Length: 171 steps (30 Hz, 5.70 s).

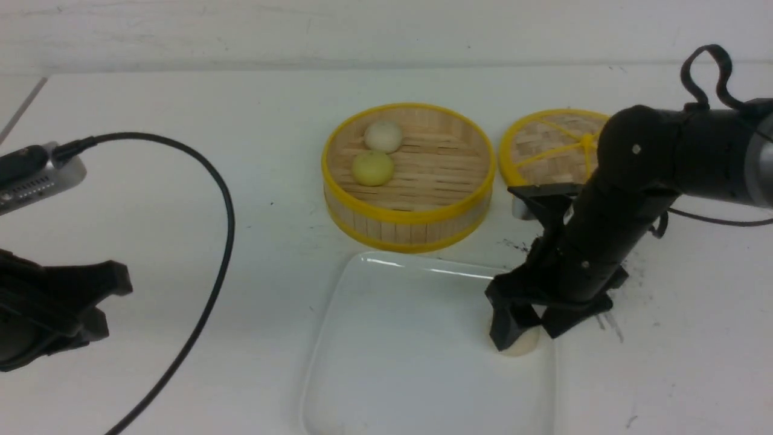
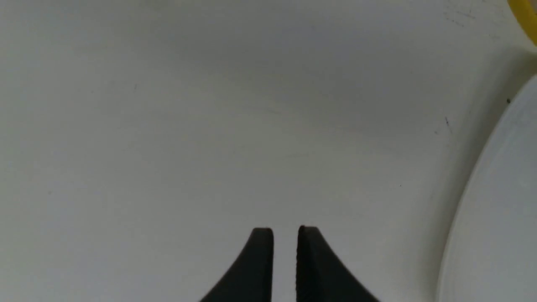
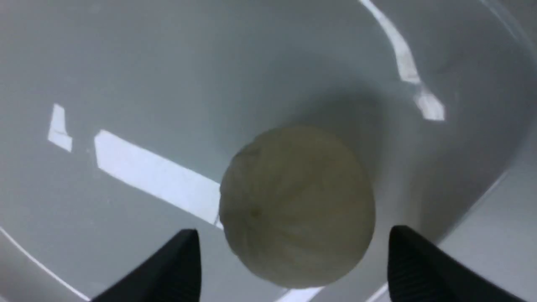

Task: Put the steamed buns into the plate on the white tablecloth.
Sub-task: 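Move the steamed bun from the bamboo steamer onto the white plate with the right gripper, then reach into the bamboo steamer and grasp a bun with the left gripper, then carry the bun from the bamboo steamer to the plate with the left gripper, then reach into the bamboo steamer and grasp a bun with the left gripper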

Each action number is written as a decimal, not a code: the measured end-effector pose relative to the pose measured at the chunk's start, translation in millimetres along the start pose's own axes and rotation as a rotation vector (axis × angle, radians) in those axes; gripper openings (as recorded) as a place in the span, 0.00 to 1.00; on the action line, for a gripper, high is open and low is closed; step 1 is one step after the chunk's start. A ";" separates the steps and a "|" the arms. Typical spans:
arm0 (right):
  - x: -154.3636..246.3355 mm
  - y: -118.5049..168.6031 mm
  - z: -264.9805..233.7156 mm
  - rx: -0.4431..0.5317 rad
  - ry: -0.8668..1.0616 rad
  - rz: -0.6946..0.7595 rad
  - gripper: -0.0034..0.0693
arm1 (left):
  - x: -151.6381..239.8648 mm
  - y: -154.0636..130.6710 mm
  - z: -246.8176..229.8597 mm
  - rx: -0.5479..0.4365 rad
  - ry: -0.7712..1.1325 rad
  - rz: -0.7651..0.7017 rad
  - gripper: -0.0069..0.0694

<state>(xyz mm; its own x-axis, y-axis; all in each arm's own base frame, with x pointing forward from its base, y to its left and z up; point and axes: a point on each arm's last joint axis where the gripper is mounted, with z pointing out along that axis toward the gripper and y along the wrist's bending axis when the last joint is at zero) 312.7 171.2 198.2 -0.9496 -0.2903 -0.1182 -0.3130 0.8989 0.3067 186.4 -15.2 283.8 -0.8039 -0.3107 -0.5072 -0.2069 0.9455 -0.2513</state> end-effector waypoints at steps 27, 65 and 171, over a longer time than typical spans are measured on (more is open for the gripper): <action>159.4 7.2 -144.5 0.157 -0.163 -0.176 0.03 | -112.8 -163.7 45.9 0.282 0.207 0.338 0.53; 190.8 -3.4 -119.6 0.138 -0.198 -0.159 0.05 | -141.6 -235.2 236.4 0.165 0.218 0.389 0.13; 171.4 3.4 -125.3 0.079 -0.431 -0.147 0.20 | -158.7 -255.8 243.0 0.114 -0.006 0.556 0.67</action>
<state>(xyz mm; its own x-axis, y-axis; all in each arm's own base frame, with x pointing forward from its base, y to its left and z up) 146.7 83.4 297.3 -0.7959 -0.2689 -0.5425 -0.4260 0.8853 0.1863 502.4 -231.3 228.2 -0.7715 0.2306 -0.5930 0.3088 0.9506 -0.0321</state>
